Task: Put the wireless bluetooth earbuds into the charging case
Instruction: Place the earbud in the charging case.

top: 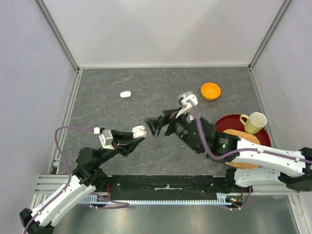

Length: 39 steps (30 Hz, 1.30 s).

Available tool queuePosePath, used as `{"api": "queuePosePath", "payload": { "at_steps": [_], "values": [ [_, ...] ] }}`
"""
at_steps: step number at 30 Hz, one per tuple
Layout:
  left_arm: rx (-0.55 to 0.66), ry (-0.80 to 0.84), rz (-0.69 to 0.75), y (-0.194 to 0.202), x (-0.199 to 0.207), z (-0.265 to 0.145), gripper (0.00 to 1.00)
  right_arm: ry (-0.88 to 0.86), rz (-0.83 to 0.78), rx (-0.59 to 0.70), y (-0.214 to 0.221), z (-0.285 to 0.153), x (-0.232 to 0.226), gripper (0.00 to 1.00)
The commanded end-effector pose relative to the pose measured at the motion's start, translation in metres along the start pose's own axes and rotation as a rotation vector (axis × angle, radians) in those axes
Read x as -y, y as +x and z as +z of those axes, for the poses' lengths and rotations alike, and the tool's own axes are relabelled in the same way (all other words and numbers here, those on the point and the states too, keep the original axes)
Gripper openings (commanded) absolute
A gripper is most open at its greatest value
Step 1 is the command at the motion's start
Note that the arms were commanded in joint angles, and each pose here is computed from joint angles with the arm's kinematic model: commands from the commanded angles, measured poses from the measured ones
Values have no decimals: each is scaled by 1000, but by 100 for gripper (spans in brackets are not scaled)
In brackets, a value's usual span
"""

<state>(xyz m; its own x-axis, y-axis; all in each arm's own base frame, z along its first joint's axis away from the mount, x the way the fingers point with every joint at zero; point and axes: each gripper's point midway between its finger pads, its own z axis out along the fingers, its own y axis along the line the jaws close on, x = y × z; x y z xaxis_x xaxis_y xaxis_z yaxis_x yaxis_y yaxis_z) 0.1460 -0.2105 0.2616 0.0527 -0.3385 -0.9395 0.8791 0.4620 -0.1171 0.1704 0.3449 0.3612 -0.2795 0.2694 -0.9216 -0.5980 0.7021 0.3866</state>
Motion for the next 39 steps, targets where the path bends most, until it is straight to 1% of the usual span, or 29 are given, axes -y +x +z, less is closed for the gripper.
{"api": "queuePosePath", "payload": {
  "at_steps": [1, 6, 7, 10, 14, 18, 23, 26, 27, 29, 30, 32, 33, 39],
  "values": [
    [81, 7, 99, -25, 0, 2, 2, -71, 272, -58, -25, -2, 8, 96],
    [85, 25, 121, -30, 3, 4, 2, -166, 401, -261, 4, 5, 5, 96],
    [89, 29, 125, -32, 4, 5, 2, -217, 414, -318, 14, 2, -3, 96],
    [94, 38, 129, -34, 5, 6, 2, -257, 455, -413, 38, 3, -12, 96],
    [94, 46, 130, -35, 7, 7, 2, -300, 547, -428, 49, 5, -20, 95],
    [98, 47, 129, -36, 7, 6, 2, -299, 583, -475, 68, 9, -20, 94],
    [103, 51, 127, -37, 8, 5, 2, -303, 613, -491, 75, 13, -22, 92],
    [106, 53, 127, -38, 9, 5, 2, -305, 624, -493, 78, 16, -22, 88],
    [105, 55, 126, -38, 9, 5, 2, -302, 627, -489, 78, 17, -22, 85],
    [106, 59, 125, -39, 10, 5, 2, -300, 632, -484, 78, 19, -21, 81],
    [104, 59, 123, -38, 10, 6, 2, -303, 635, -486, 79, 19, -22, 76],
    [102, 62, 121, -38, 11, 6, 2, -305, 635, -486, 79, 20, -22, 74],
    [101, 60, 119, -37, 10, 6, 2, -307, 640, -490, 79, 21, -23, 71],
    [94, 54, 115, -34, 9, 6, 2, -333, 639, -519, 85, 20, -28, 68]
  ]
}}
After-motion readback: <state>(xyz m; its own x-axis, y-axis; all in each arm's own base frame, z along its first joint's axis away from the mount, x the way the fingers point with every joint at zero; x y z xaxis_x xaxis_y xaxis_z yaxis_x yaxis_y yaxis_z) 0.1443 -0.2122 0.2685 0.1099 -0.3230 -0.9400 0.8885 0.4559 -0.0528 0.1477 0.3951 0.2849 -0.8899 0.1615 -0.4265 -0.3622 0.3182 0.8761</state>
